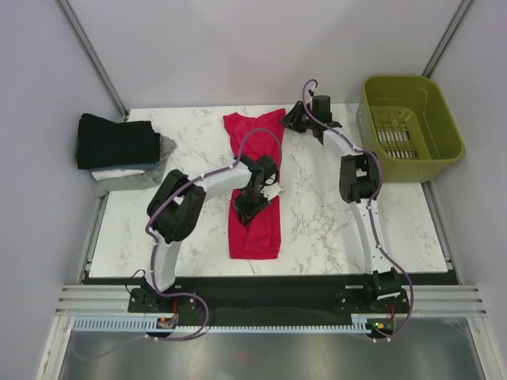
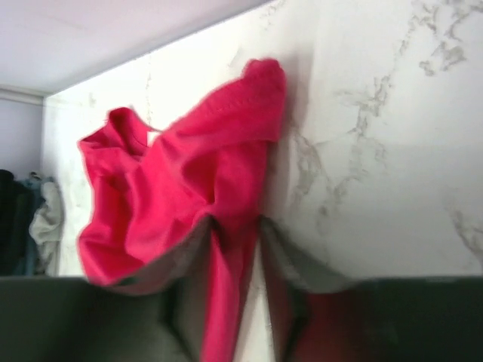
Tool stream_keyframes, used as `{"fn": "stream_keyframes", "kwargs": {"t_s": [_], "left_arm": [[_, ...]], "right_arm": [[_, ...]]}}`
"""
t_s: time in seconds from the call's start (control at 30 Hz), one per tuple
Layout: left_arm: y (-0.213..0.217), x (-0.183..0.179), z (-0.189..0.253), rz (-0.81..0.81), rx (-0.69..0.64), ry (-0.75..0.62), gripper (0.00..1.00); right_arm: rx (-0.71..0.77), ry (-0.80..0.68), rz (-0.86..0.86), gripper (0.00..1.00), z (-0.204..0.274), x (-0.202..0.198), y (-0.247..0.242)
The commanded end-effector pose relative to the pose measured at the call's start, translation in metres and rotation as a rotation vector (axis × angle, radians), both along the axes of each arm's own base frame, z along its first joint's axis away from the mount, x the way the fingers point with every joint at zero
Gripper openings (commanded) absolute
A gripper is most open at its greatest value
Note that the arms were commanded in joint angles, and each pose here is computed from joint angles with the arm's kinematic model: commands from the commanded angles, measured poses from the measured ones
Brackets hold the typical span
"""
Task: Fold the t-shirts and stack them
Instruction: Fold the tshirt
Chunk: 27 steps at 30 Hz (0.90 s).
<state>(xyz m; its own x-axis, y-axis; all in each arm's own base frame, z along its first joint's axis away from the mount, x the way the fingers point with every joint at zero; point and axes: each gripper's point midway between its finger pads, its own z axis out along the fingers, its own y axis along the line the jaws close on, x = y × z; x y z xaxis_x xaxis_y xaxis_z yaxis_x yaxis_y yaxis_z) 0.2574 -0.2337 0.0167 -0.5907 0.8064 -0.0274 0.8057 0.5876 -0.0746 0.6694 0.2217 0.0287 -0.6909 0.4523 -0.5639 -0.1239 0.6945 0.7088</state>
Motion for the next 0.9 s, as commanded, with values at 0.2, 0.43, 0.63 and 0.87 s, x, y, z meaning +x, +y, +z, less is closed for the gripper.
{"fn": "stream_keyframes", "kwargs": {"t_s": [0.2,0.43,0.63,0.87], "left_arm": [[0.002,0.01,0.087,0.07,-0.142,-0.174,0.34],[0.007,0.025,0.159,0.371,-0.465,-0.175,0.43],[0.032,0.021,0.132,0.565,-0.492,-0.085,0.43],[0.007,0.003,0.115,0.852,-0.741,0.181,0.58]], "right_arm": [[0.01,0.014,0.012,0.59,0.067,-0.038,-0.055],[0.044,0.144,0.058,0.58,0.117,-0.16,-0.062],[0.088,0.303,0.062,0.58,0.095,-0.263,-0.055],[0.129,0.467,0.102,0.57,0.06,-0.347,-0.053]]}}
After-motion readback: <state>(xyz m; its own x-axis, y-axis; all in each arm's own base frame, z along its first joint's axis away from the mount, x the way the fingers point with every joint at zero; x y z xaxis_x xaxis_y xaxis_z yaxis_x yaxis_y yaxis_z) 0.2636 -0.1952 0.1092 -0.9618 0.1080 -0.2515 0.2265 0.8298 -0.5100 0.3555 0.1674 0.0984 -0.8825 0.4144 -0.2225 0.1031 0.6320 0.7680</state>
